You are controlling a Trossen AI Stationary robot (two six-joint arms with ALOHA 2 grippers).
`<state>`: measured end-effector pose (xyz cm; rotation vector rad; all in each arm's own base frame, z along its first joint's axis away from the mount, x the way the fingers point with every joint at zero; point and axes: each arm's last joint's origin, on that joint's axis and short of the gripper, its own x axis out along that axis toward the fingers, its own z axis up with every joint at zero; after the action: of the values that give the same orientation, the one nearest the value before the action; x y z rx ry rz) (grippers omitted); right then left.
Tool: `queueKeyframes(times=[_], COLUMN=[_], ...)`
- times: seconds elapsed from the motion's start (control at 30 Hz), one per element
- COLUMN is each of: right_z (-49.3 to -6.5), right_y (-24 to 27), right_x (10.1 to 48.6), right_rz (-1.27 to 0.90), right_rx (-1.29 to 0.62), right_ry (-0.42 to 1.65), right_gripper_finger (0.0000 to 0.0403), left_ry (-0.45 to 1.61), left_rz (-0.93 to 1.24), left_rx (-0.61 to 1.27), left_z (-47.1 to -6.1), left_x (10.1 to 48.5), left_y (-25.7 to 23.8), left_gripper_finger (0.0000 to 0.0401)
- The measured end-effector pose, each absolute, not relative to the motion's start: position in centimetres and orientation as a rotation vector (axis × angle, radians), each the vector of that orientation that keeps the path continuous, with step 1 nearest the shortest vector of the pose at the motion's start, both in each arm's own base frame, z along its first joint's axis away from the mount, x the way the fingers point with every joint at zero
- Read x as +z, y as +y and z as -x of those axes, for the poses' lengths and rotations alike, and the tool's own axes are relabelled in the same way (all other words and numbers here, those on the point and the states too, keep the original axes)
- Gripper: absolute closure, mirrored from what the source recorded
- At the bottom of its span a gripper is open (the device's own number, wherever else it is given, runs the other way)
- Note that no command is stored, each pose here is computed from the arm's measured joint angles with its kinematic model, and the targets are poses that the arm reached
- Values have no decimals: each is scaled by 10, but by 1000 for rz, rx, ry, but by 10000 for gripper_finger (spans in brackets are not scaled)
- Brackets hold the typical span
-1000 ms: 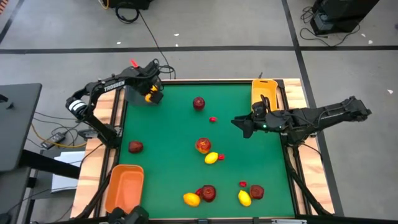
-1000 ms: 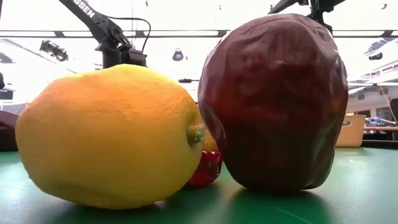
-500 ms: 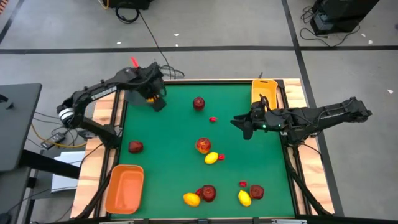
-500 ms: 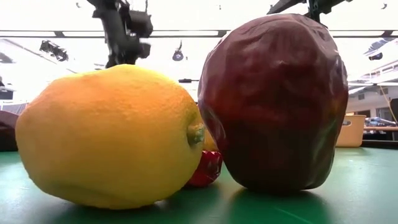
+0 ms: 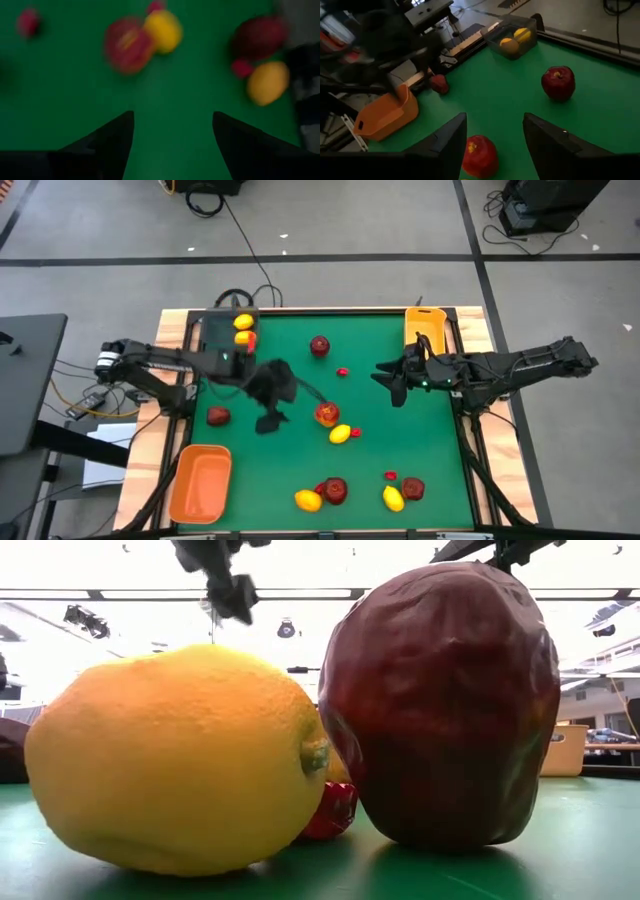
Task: Sort produce into baskets
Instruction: Put the bottom-left lemon into the gray transparent bin
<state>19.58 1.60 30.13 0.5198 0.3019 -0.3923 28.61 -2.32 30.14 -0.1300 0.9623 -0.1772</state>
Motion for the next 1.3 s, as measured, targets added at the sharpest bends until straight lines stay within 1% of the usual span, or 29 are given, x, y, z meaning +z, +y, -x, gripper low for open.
queueKeyframes(times=[0.2, 0.4, 0.57, 0.67, 0.87, 1.1, 1.3], right_z=[-196, -196, -196, -199, -205, -210, -212], right_y=[14, 16, 18, 18, 32, 60, 82], right_x=[302, 300, 294, 291, 289, 285, 274], right_rz=[-498, -499, -467, -472, -543, -644, -671], right_rx=[-396, -338, -292, -295, -251, -215, -222], right_ry=[301, 338, 418, 436, 422, 418, 446], right_gripper_finger=[163, 118, 93, 90, 95, 95, 95], left_ry=[856, 886, 906, 952, 987, 929, 879], left_rz=[163, 221, 273, 306, 256, 193, 112], left_rx=[-274, -241, -276, -289, -291, -290, -319], left_z=[-309, -322, -329, -328, -326, -328, -334], left_x=[293, 269, 249, 234, 206, 191, 175], left_y=[-69, -106, -142, -163, -194, -214, -224], left_gripper_finger=[128, 128, 128, 128, 128, 128, 128])
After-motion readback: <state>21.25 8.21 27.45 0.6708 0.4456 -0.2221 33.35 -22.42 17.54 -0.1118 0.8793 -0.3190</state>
